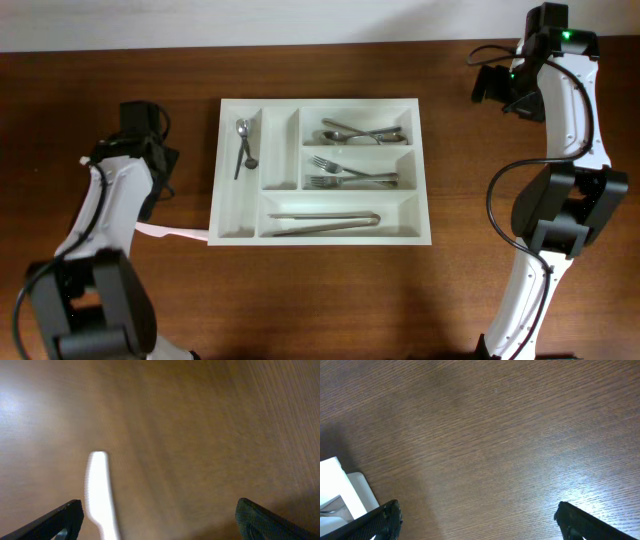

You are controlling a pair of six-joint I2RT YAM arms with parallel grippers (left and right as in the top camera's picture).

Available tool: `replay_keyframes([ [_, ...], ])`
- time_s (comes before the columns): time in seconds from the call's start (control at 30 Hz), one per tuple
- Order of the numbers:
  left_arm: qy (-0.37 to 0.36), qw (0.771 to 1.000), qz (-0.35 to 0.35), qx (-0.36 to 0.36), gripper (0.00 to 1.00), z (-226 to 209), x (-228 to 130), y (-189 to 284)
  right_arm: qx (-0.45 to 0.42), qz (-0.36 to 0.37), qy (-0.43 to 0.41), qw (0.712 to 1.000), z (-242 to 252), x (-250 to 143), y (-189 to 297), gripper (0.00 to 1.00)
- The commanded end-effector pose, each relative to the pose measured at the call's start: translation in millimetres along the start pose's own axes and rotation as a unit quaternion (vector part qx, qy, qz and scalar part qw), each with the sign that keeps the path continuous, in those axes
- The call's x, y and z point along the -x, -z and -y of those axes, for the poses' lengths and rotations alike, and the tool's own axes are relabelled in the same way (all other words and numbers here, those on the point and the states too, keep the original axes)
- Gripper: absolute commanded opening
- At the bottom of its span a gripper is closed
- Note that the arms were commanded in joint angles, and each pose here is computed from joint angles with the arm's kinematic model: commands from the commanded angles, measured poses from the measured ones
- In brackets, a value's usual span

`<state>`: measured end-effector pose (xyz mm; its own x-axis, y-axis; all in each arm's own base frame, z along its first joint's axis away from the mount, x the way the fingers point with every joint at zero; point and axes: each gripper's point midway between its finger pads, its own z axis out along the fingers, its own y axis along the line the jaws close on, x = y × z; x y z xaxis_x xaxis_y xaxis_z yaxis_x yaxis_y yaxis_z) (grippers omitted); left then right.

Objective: Pack container
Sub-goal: 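Lower the left gripper over the white plastic knife handle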

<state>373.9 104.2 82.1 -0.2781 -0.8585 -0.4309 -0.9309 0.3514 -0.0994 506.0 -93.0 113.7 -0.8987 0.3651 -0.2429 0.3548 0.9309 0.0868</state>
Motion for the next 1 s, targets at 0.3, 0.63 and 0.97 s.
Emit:
replay_keyframes([
  [0.3, 0.028, 0.994, -0.057, -0.086, 0.99, 46, -21, -27, 0.004, 0.027, -0.006, 1.000, -1, 8, 22, 0.99],
  [0.63, -0.020, 0.990, -0.142, -0.020, 0.81, 9, -58, -23, 0.004, 0.027, -0.006, 1.000, -1, 8, 22, 0.99],
  [0.97, 0.098, 0.975, -0.173, 0.095, 0.80, -37, -77, -14, 0.004, 0.027, -0.006, 1.000, -1, 8, 22, 0.99],
])
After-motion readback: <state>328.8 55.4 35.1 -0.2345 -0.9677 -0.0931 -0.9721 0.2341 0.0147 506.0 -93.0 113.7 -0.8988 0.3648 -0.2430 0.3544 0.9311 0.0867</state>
